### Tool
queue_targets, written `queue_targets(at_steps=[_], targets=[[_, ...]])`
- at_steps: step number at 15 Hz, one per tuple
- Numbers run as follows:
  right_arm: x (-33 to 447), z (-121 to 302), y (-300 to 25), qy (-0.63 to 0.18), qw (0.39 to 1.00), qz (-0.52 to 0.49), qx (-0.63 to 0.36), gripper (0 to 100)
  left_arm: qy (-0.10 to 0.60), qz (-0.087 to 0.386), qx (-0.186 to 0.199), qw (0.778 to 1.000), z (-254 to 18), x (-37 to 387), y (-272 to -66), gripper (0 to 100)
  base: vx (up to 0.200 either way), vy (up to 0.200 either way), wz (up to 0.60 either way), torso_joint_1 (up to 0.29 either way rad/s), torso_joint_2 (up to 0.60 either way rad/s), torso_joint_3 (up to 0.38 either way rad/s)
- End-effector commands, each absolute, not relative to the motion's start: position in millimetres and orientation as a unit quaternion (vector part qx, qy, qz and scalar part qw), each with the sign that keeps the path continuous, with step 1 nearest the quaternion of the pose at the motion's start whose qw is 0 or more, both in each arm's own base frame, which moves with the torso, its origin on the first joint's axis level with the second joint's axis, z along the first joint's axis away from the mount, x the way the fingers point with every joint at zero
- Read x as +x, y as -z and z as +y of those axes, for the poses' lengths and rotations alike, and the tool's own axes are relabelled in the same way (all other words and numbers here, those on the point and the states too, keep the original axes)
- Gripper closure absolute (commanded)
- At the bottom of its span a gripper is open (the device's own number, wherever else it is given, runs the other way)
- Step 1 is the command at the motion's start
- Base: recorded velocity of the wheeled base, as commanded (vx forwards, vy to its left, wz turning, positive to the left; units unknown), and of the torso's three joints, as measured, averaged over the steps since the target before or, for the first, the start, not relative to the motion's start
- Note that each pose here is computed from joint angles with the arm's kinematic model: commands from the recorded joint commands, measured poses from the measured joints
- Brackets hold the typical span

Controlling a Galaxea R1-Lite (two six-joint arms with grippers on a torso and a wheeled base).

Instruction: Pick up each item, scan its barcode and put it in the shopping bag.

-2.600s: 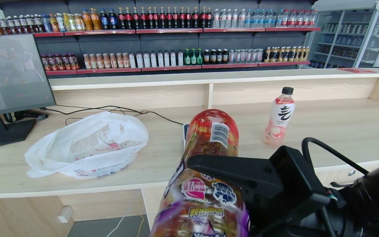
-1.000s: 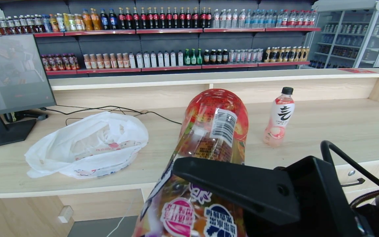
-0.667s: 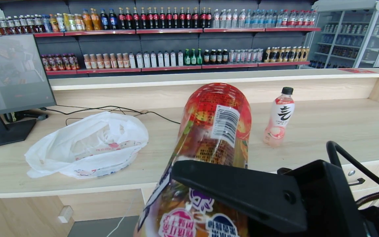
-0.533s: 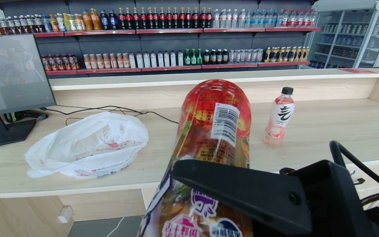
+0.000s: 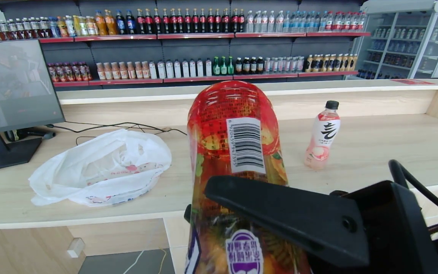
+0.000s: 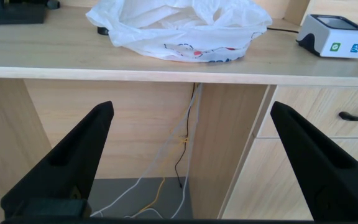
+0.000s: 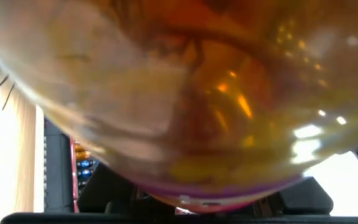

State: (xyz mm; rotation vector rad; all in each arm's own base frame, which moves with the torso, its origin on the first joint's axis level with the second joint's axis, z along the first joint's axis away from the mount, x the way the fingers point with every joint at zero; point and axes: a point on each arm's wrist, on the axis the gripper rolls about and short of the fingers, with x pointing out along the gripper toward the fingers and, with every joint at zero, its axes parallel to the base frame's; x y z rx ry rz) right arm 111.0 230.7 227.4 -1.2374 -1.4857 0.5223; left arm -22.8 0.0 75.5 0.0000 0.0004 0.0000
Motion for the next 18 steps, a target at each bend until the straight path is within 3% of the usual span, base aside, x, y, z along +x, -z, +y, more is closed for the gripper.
queue_targets(at_steps=[1,5,18], targets=[[111,231,-224,-0.229,0.549,-0.614,-0.519,100,0.0,0.0,0.0,1.0,0,-23,-75,0,0.0,0.0,0.0,0.0,0.0,0.0],[121,249,-205,-0.315,0.598,-0.565,-0.474,100,0.0,0.0,0.0,1.0,0,-23,-75,0,0.0,0.0,0.0,0.0,0.0,0.0],[171,235,-210,-0.376,0.743,-0.44,-0.335,100,0.0,0.0,0.0,1.0,0,-23,-75,0,0.0,0.0,0.0,0.0,0.0,0.0]])
